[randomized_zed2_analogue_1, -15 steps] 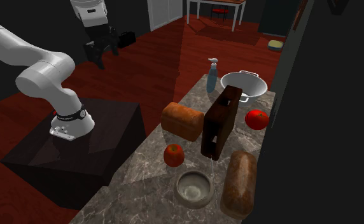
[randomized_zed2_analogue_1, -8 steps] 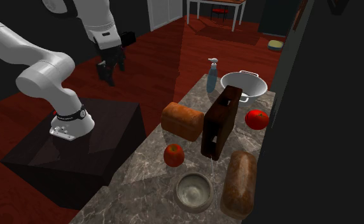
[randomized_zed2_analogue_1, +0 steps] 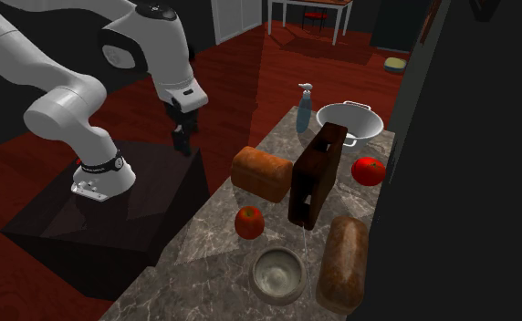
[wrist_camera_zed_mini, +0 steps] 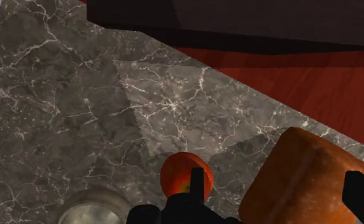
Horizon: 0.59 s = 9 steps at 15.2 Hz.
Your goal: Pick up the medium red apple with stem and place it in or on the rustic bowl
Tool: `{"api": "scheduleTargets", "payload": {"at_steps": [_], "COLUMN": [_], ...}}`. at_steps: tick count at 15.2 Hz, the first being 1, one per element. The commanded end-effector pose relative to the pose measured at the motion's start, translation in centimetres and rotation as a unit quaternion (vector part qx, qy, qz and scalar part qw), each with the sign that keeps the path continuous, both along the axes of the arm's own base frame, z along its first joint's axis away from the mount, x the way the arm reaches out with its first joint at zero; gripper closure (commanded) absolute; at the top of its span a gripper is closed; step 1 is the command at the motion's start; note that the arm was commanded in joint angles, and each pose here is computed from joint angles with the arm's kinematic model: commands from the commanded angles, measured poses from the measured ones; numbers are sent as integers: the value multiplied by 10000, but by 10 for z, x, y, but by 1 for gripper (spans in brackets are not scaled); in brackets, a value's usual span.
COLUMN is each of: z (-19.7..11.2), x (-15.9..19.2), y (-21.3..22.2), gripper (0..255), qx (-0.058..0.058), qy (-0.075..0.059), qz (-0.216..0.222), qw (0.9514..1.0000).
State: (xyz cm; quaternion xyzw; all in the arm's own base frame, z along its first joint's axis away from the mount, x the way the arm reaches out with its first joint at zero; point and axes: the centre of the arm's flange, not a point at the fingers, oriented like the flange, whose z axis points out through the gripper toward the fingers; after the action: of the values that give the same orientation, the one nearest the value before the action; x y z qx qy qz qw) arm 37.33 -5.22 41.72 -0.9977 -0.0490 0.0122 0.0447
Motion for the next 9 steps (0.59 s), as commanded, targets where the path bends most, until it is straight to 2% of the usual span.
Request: {"api": "scheduleTargets", "payload": {"at_steps": [1, 5, 9], "z": [-21, -64, -105], "x": [12, 40, 70], "y": [-4, -11, -16], "gripper": [0, 0, 0], "qx": [-44, -120, -195], "qy": [-53, -129, -205], "qz": [227, 657, 1084], "qw": [9997, 9977, 9937]}}
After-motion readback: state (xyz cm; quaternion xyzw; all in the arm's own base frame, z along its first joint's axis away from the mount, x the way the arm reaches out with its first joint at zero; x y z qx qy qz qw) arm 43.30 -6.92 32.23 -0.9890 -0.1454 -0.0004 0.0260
